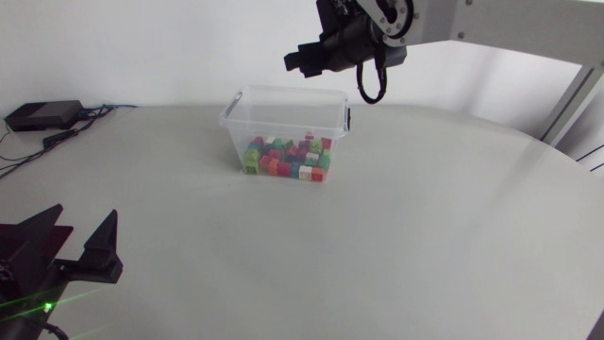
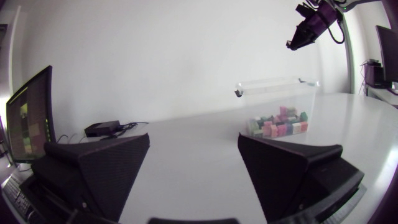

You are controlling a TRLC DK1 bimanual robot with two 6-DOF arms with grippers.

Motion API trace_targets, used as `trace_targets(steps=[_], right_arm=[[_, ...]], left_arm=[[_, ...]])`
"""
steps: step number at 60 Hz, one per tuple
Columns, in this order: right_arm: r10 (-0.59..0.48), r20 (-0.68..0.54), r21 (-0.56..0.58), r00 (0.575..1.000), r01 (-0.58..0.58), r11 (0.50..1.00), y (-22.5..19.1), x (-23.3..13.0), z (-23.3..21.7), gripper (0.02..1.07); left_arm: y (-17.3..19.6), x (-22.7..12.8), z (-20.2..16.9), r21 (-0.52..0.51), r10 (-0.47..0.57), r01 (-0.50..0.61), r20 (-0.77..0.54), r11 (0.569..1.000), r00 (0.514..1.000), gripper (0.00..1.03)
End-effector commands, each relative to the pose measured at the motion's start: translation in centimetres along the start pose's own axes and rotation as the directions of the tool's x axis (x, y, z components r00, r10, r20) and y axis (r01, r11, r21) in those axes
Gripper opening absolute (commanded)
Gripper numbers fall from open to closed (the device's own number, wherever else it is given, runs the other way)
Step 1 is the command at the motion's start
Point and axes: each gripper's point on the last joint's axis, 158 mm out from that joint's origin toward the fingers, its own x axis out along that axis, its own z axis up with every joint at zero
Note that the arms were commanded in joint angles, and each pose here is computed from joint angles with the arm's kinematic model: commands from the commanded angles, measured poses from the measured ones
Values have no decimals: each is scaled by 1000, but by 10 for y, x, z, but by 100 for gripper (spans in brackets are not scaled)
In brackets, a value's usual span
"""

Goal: Place the duplo bricks in the container

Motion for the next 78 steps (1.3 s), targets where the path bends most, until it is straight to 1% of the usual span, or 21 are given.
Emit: trace_targets(steps=[1,15,21,25,29,32,33,34,43,49,56,63,77,78], right_arm=[[3,-22,9,1000,-3,1000,3,16,-6,41],[-1,-42,-4,999,1,1000,4,39,-13,41],[2,-86,-10,996,-3,1000,5,52,-19,42],[-2,-92,-13,996,1,1000,5,59,-22,44],[-18,-97,-17,995,16,1000,4,63,-23,65],[-28,-102,-21,994,26,999,5,64,-24,96],[-30,-104,-21,994,28,999,5,64,-25,102],[-32,-108,-22,994,30,999,5,63,-26,103],[-42,-108,-31,993,39,999,6,50,-24,103],[-51,-93,-30,994,48,998,-1,31,-16,103],[-90,-54,-34,994,89,995,-20,-2,-5,103],[-141,3,-29,990,141,990,-50,-45,3,103],[-265,70,-21,962,267,964,-111,-129,-6,103],[-277,75,-18,958,279,960,-116,-139,-8,103]], left_arm=[[1,1,-7,-19,10,-10,-6,1000,1000,99],[1,1,-7,-20,10,-10,-6,1000,1000,99],[1,1,-7,-19,10,-10,-6,1000,1000,99],[1,1,-7,-19,10,-10,-6,1000,1000,99],[1,1,-7,-19,10,-10,-6,1000,1000,99],[1,1,-7,-19,10,-10,-6,1000,1000,99],[1,1,-7,-19,10,-10,-6,1000,1000,99],[1,1,-7,-19,10,-10,-6,1000,1000,99],[1,1,-7,-19,10,-10,-6,1000,1000,99],[1,1,-7,-19,10,-10,-6,1000,1000,99],[1,1,-7,-19,10,-10,-6,1000,1000,99],[1,1,-7,-19,10,-10,-6,1000,1000,99],[1,1,-7,-19,10,-10,-6,1000,1000,99],[1,1,-7,-20,10,-10,-6,1000,1000,99]])
